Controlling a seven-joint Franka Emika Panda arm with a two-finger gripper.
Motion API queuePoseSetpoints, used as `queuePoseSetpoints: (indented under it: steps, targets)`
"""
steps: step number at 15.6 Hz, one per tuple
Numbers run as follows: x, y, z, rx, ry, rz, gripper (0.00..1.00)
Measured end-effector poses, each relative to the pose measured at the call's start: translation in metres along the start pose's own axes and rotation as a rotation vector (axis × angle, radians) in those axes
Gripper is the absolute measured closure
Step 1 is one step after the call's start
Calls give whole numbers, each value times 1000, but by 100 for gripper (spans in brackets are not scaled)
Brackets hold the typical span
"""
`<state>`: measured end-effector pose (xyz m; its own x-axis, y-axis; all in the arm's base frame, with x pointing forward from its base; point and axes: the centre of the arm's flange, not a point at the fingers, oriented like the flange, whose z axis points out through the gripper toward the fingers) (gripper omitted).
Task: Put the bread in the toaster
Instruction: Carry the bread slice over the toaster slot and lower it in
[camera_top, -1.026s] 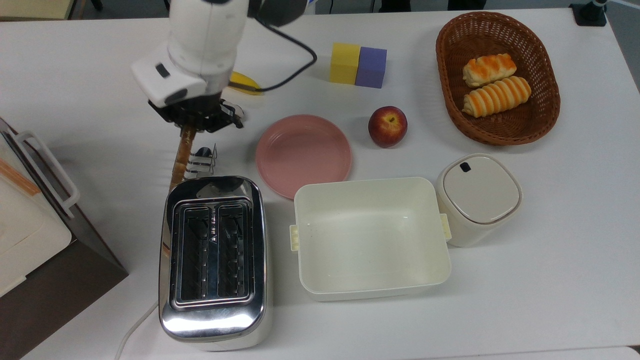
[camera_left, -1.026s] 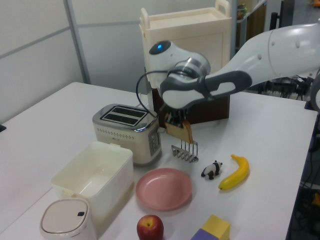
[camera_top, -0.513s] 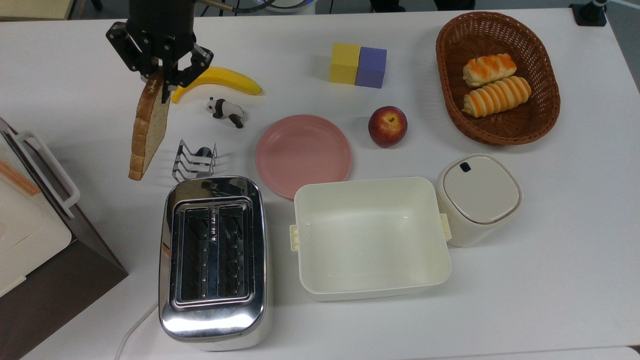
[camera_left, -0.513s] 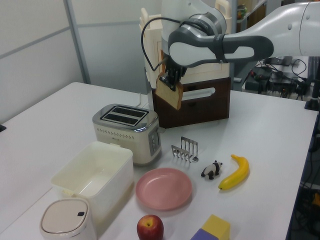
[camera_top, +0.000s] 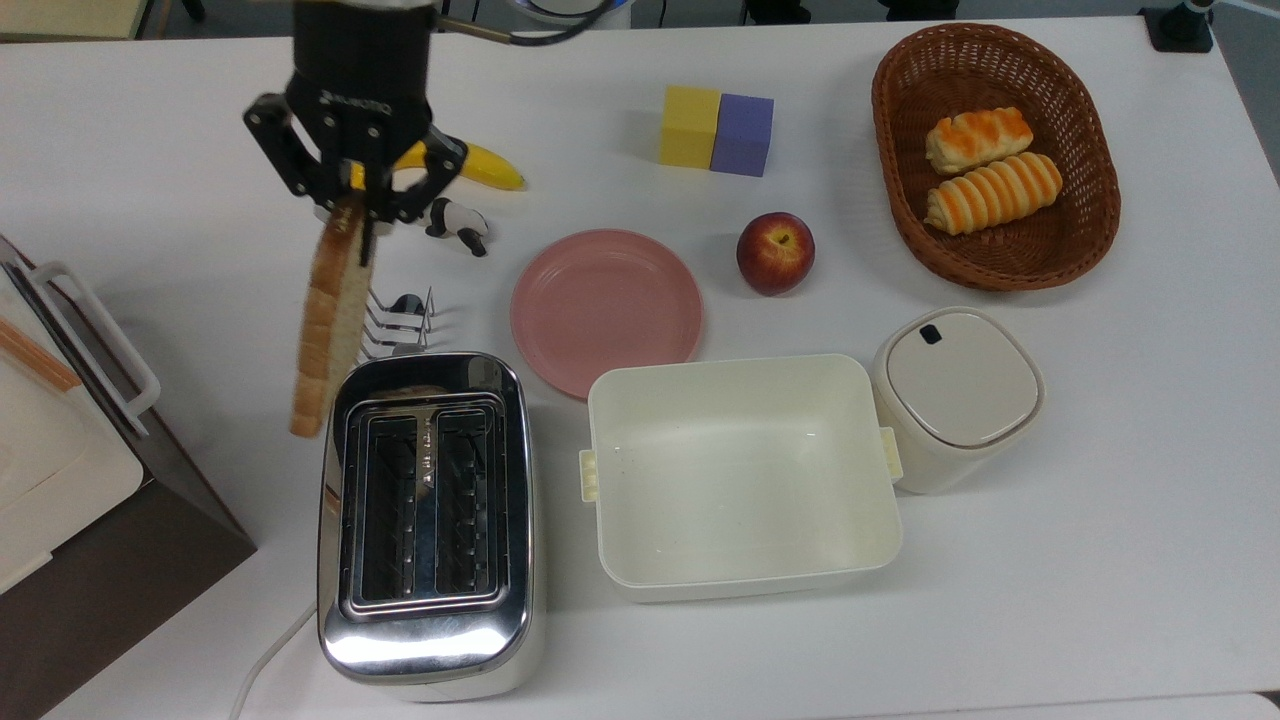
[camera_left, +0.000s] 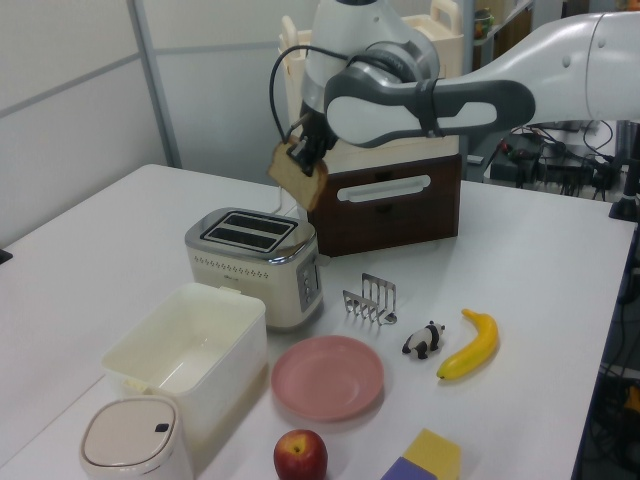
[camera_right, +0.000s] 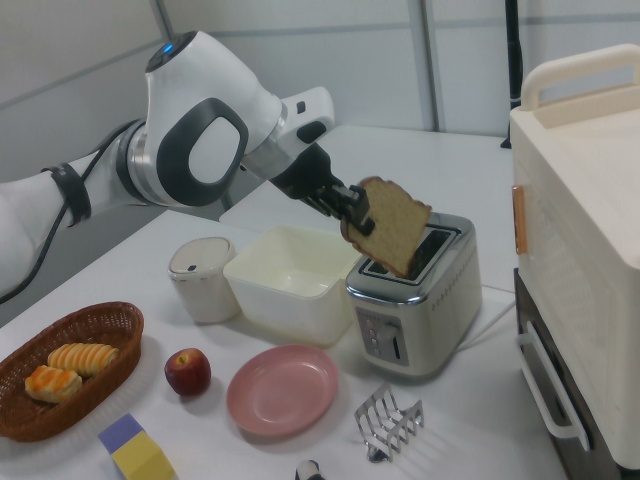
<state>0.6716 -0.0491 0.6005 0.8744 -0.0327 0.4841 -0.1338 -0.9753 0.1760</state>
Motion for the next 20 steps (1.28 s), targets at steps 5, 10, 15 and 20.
queuePoseSetpoints:
  steps: [5,10,15,20]
  targets:
    - [2,-49,17,55,26,-59,87]
    - [0,-65,19,73,24,-77,87]
    - [1,-68,36,78,40,-78,87]
    - [-1,-62,53,71,19,-70,87]
